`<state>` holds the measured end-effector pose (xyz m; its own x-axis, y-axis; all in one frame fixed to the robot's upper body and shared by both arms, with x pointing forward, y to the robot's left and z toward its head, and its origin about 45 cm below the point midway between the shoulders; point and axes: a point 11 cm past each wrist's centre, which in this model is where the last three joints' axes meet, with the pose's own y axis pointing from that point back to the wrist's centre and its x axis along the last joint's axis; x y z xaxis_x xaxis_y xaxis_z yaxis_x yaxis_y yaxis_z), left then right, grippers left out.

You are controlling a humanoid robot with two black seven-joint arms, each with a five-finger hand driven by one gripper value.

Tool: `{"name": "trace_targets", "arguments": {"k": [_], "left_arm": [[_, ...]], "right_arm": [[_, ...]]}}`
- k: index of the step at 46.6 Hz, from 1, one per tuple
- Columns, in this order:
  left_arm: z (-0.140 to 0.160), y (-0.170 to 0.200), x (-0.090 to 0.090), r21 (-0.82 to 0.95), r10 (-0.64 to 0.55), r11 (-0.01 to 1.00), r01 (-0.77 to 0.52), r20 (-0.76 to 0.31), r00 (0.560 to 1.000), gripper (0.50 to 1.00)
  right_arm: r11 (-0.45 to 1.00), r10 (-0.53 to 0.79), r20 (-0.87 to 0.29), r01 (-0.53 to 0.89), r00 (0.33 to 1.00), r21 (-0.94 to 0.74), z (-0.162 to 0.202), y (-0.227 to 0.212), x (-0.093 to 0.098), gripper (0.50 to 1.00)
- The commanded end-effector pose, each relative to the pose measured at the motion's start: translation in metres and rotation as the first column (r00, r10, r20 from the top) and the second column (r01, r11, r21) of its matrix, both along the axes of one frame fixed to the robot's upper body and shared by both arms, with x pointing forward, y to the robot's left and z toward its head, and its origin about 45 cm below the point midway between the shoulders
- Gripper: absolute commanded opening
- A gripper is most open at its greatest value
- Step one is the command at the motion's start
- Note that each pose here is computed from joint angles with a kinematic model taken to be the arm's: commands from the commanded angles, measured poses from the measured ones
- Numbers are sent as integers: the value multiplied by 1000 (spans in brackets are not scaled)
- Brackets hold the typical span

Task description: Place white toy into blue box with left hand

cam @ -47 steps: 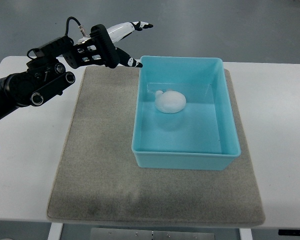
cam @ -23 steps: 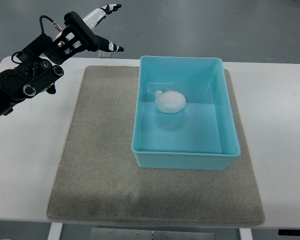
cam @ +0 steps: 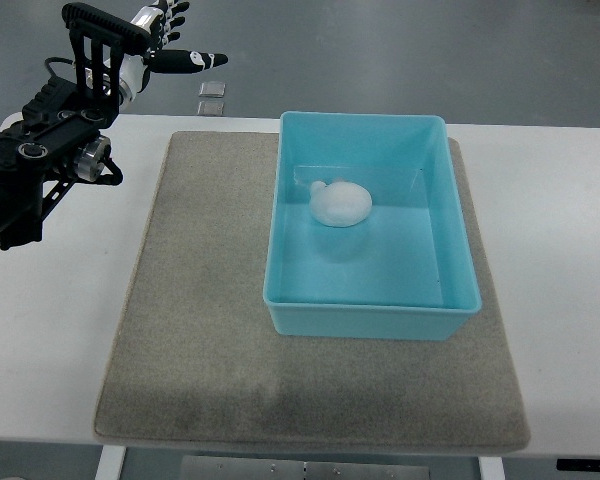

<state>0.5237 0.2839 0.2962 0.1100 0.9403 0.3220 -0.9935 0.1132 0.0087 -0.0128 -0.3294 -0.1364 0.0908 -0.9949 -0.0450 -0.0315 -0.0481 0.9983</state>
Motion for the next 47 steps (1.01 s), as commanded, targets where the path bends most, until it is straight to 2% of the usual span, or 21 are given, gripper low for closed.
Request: {"name": "trace_targets", "arguments": {"k": [1,6,11,19,27,37,47], "left_arm": [[-2,3,0,-59,23,998,-25,-34,999,994],[-8,7,0,-119,34,992,-43,-79,996,994],[-11,3,-1,-180,-21,984,2,-102,995,994],[-16,12,-2,-399,-44,917,-15,-138,989,996],[-16,16,-1,-509,-45,860,-34,-142,989,996],[-24,5,-3,-588,-63,808,-36,-146,987,999],[-27,-3,-5,-662,-119,750,20,-105,987,999]], "right_arm": [[1000,0,1,0,1000,0,0,0,0,936],[1000,0,1,0,1000,0,0,0,0,936],[1000,0,1,0,1000,0,0,0,0,936],[1000,0,1,0,1000,0,0,0,0,936],[1000,0,-1,0,1000,0,0,0,0,936],[1000,0,1,0,1000,0,0,0,0,936],[1000,0,0,0,1000,1,0,0,0,936]]}}
